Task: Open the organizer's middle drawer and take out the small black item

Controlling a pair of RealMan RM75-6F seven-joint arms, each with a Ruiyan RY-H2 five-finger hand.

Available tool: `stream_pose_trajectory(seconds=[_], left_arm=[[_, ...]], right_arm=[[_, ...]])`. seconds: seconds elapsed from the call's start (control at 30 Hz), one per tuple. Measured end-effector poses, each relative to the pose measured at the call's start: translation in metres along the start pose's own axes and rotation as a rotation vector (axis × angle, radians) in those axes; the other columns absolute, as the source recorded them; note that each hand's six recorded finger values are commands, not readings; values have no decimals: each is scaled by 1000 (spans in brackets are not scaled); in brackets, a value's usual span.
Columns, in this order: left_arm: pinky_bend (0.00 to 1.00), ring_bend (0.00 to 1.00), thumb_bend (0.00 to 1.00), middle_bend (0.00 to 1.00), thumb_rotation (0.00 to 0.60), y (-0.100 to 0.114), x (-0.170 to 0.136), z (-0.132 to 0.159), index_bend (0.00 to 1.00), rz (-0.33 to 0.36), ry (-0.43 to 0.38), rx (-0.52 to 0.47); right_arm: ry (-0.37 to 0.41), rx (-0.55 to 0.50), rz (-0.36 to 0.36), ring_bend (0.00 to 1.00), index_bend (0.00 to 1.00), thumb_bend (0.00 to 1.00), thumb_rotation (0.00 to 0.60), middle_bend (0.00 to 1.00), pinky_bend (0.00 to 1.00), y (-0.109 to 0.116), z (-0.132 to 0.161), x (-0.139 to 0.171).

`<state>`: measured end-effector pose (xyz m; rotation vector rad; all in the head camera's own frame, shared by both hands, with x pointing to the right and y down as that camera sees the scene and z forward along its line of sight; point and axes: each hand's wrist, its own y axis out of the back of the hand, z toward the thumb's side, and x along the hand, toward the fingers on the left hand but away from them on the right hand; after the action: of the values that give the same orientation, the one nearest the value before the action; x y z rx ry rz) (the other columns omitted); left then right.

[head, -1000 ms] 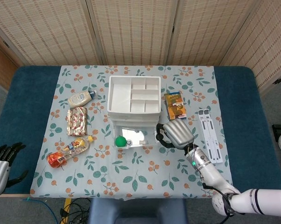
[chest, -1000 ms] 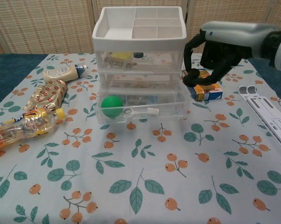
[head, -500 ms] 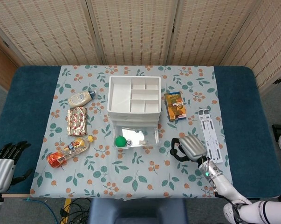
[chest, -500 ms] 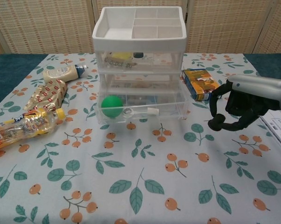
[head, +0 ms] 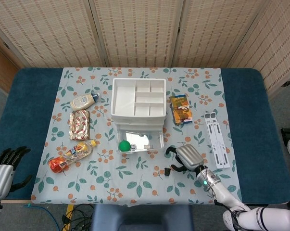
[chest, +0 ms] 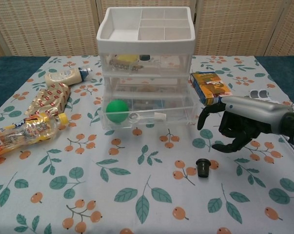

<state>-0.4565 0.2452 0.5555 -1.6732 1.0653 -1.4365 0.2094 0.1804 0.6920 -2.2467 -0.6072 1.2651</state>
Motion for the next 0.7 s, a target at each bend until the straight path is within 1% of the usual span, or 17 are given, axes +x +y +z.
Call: stream_pose_trajectory(seconds=[0.1, 0.2, 0.3, 0.37, 0.43, 0.47, 0.5, 0.57, 0.63, 0.7], left_arm=[[117, 192, 216, 180, 600, 1, 0, 0, 191, 3, -1, 0], [117, 192, 216, 180, 600, 2, 1, 0, 191, 5, -2, 3], [117, 192, 215, 180, 600, 2, 1, 0, 191, 5, -2, 3], [117, 192, 215, 180, 600, 2, 2, 0, 191, 5, -3, 3], [117, 192, 216, 180, 600, 1, 3, 1, 191, 5, -6, 1], [117, 192, 216, 180, 600, 1, 3, 2, 191, 5, -8, 0], [117, 192, 216, 180, 600, 0, 4, 3, 191, 5, -11, 0], [116, 192, 216, 180, 600, -2, 5, 5, 191, 4, -16, 0], [117, 192, 216, 180, 600, -3, 6, 8, 191, 5, -23, 2], [116, 192, 216, 180, 600, -4, 7, 10, 191, 7, -27, 9]], right_arm=[[1, -4, -26, 1000, 326, 486, 600, 947, 1000, 7, -2, 4], [-4, 6, -74, 1000, 325, 487, 600, 940, 1000, 20, -7, 13], [-20, 28, -142, 989, 325, 486, 600, 912, 1000, 37, -16, 26], [-36, 51, -198, 940, 325, 487, 600, 875, 1000, 50, -23, 37], [-57, 75, -250, 844, 326, 486, 600, 806, 998, 62, -32, 50], [-74, 91, -285, 771, 326, 486, 600, 748, 974, 69, -38, 59], [-89, 103, -310, 673, 326, 486, 600, 669, 906, 74, -43, 67], [-127, 131, -361, 509, 326, 487, 600, 541, 723, 83, -56, 88], [-161, 158, -401, 330, 296, 487, 600, 407, 483, 90, -67, 108], [-185, 182, -429, 238, 260, 487, 600, 342, 354, 94, -74, 124]])
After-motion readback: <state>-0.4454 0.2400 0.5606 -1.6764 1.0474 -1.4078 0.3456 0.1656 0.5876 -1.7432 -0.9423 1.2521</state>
